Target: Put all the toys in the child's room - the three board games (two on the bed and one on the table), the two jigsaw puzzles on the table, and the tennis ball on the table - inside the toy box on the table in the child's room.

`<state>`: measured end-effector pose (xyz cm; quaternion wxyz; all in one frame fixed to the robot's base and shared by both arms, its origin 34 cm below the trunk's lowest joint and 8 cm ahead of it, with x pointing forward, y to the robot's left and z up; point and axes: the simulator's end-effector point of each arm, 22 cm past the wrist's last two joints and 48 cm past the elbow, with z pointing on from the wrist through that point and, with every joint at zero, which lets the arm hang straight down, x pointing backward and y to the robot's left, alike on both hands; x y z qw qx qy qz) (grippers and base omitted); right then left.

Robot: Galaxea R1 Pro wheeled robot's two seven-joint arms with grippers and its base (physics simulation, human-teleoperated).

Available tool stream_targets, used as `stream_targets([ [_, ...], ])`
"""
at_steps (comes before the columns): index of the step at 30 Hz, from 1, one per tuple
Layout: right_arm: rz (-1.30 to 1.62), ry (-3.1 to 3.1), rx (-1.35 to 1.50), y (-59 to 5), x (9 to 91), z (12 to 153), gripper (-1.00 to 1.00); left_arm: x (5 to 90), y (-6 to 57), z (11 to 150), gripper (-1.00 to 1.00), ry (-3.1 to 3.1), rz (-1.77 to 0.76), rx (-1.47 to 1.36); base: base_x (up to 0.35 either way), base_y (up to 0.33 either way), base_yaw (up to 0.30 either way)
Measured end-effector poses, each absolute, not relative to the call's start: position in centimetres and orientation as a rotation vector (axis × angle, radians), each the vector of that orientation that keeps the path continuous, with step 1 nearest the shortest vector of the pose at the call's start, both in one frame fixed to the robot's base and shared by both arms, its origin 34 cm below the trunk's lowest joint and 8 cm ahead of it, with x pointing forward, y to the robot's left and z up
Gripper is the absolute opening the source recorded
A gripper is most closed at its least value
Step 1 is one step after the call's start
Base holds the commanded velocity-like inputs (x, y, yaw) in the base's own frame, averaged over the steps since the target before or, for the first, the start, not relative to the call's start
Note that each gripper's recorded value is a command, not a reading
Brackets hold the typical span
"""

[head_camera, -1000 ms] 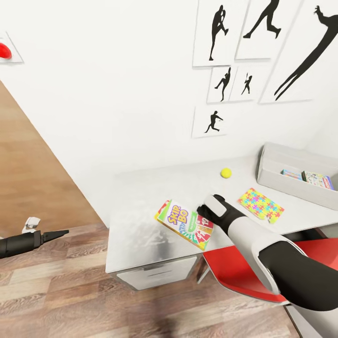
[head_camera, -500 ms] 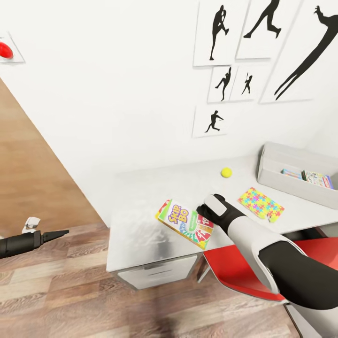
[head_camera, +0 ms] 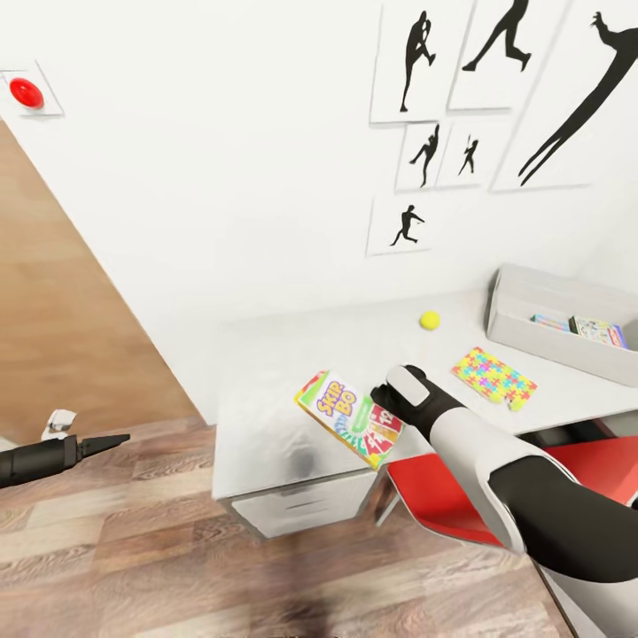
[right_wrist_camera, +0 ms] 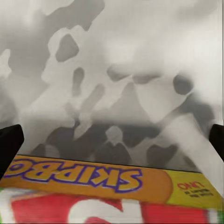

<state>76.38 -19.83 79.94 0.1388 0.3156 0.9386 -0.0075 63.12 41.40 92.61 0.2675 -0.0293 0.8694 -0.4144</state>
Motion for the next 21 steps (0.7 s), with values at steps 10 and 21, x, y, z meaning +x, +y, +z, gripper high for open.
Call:
stream_targets([
  [10,-0.037,2.72,0.9,-19.99,76.27,79.87,1.0,63.11,41.4,92.63,1.0,2.346,-1.118,-0.079,-0.112,0.119,0.0],
  [21,-0.069,2.73,0.885,-20.38,75.85,79.78,1.0,63.07,41.3,92.65,1.0,2.345,-1.12,-0.078,0.013,0.111,0.0],
])
